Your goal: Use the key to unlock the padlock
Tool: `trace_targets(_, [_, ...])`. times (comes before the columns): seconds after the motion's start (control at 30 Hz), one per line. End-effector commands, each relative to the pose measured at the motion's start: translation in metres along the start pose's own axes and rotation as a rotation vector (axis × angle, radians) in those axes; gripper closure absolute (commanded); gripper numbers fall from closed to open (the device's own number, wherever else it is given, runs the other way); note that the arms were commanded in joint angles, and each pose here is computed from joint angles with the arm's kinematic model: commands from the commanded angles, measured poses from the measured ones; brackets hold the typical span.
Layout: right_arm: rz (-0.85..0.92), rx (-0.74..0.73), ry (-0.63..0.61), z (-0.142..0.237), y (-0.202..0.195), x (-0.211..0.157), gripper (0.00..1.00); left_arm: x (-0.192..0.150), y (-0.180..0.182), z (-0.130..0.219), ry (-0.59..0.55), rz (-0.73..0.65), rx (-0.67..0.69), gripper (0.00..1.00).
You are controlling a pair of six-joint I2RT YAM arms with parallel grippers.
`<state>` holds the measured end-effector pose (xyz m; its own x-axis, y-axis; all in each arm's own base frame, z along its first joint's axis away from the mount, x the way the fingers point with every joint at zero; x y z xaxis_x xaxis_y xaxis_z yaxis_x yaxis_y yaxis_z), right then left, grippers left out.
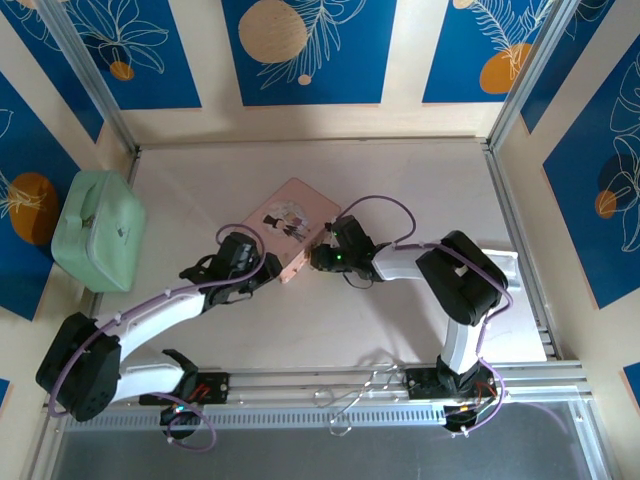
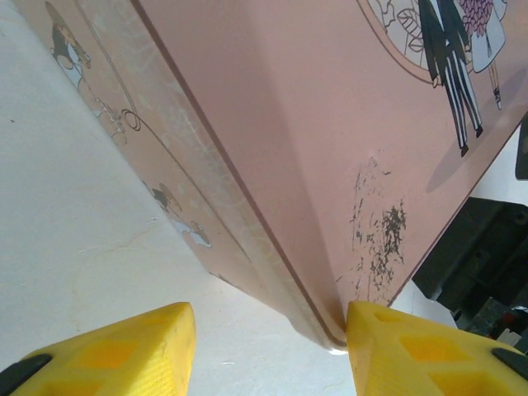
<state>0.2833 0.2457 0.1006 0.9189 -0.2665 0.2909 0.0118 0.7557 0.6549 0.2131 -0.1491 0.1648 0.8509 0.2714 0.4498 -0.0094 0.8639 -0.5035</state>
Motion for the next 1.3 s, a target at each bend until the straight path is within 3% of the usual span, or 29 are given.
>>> trace_targets(0.0, [-0.023,-0.127,0.008,0.003,-0.012,-0.01,0.86,-0.003,0.009,0.001,0.029,-0.024,0.032,0.48])
trace_targets(0.27, [-0.081,-0.272,0.018,0.027,-0.007,-0.041,0.93,0.0,0.015,0.001,0.033,-0.04,0.056,0.49])
trace_targets(0.53, [-0.066,-0.242,0.031,0.053,0.016,-0.074,0.92,0.001,0.028,0.009,0.064,-0.074,0.102,0.49])
trace_targets(0.6, [-0.066,-0.248,0.04,0.056,0.018,-0.075,0.81,0.001,0.03,0.011,0.067,-0.083,0.103,0.49])
trace_targets(0.7, [-0.046,-0.268,0.025,0.06,0.02,-0.068,0.56,0.001,0.032,0.013,0.07,-0.088,0.1,0.49])
trace_targets(0.83, [0.007,-0.181,-0.012,0.072,0.026,-0.055,0.47,0.002,0.03,0.013,0.074,-0.084,0.079,0.5])
trace_targets(0.93, [0.08,-0.072,0.0,0.079,0.031,-0.057,0.5,0.002,0.029,0.015,0.067,-0.081,0.067,0.5])
trace_targets(1.03, [0.089,-0.099,-0.016,0.084,0.026,-0.059,0.56,0.003,0.029,0.016,0.065,-0.087,0.059,0.5])
trace_targets(1.2, [0.066,-0.138,-0.021,0.083,0.018,-0.063,0.54,0.002,0.029,0.015,0.067,-0.089,0.047,0.5])
trace_targets(1.27, [0.064,-0.179,-0.021,0.081,0.018,-0.065,0.61,0.001,0.029,0.014,0.069,-0.088,0.042,0.5])
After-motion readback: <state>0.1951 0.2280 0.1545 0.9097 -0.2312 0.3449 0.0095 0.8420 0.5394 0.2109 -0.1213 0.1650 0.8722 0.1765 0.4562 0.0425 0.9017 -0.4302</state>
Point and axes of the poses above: each hand's point on the last joint's axis, 136 mm out from that joint toward the fingers, its own z axis back along the fingers, its own y axis along the line the jaws close on, x = y × z, the point moved 10 cm from there along z, back along the fingers, and after that the axes turned 13 degrees about -z, right-handed, at the moved point
